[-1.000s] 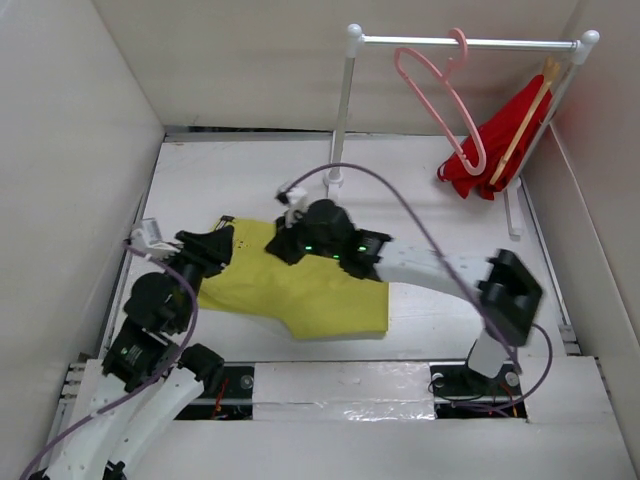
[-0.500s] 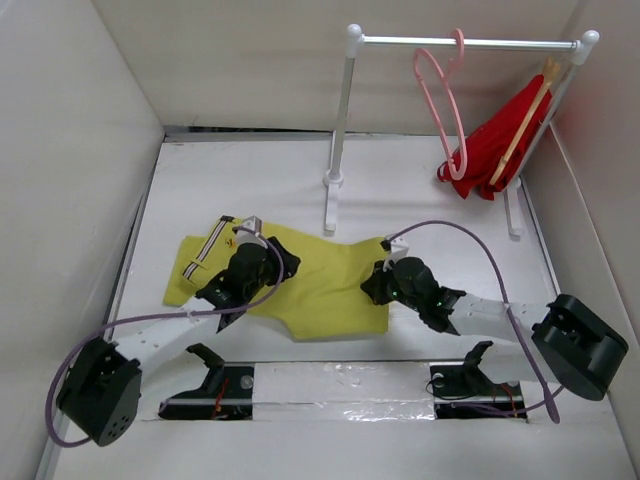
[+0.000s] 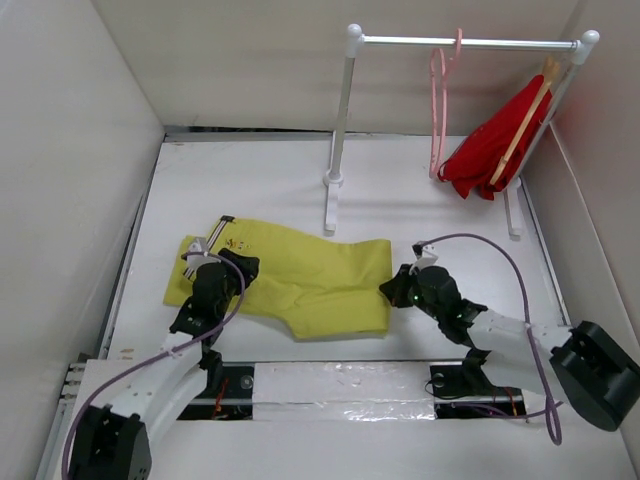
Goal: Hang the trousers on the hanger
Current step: Fold the trousers at the center of the board, then pick up the hanger from the clothesline, then place the trousers on the hanger.
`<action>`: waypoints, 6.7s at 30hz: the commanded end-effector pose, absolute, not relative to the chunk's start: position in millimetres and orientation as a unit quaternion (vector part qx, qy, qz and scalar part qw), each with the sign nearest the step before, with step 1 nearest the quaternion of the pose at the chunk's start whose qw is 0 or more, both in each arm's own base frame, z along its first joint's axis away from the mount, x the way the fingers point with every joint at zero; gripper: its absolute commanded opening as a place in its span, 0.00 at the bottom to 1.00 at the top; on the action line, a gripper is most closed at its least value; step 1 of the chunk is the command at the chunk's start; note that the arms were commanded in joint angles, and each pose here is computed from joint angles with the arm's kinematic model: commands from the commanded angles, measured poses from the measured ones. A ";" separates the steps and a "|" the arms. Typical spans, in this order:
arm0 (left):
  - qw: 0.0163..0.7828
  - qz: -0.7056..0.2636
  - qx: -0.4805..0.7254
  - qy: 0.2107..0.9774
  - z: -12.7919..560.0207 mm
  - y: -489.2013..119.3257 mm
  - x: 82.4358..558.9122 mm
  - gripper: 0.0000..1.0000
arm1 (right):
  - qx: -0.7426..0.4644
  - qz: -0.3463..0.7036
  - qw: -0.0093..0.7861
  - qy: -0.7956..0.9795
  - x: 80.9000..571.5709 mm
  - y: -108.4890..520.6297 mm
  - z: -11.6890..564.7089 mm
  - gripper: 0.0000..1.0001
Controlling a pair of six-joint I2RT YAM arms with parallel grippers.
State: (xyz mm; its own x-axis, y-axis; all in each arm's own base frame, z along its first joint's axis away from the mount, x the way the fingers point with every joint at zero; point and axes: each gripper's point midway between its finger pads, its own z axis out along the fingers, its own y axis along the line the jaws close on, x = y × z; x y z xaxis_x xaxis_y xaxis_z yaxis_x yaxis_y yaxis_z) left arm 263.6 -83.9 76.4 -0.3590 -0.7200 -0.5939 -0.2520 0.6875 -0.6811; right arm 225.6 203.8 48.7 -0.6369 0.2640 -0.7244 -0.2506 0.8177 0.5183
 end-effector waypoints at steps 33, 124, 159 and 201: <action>0.545 -0.389 -0.016 0.742 203.7 -218.3 288.0 0.00 | -0.082 0.259 0.610 0.744 295.5 220.6 267.2 0.57; 0.588 -0.225 0.067 0.774 252.1 -464.3 372.3 0.54 | -0.003 0.091 0.566 0.819 274.1 117.3 142.6 0.00; 0.533 -0.356 -0.056 0.766 199.6 -432.6 297.1 0.00 | -0.050 0.187 0.567 0.801 224.8 133.6 163.2 0.85; 0.556 -0.241 -0.086 0.791 95.5 -299.7 276.3 0.00 | -0.018 0.227 0.537 0.812 263.2 130.2 107.7 0.00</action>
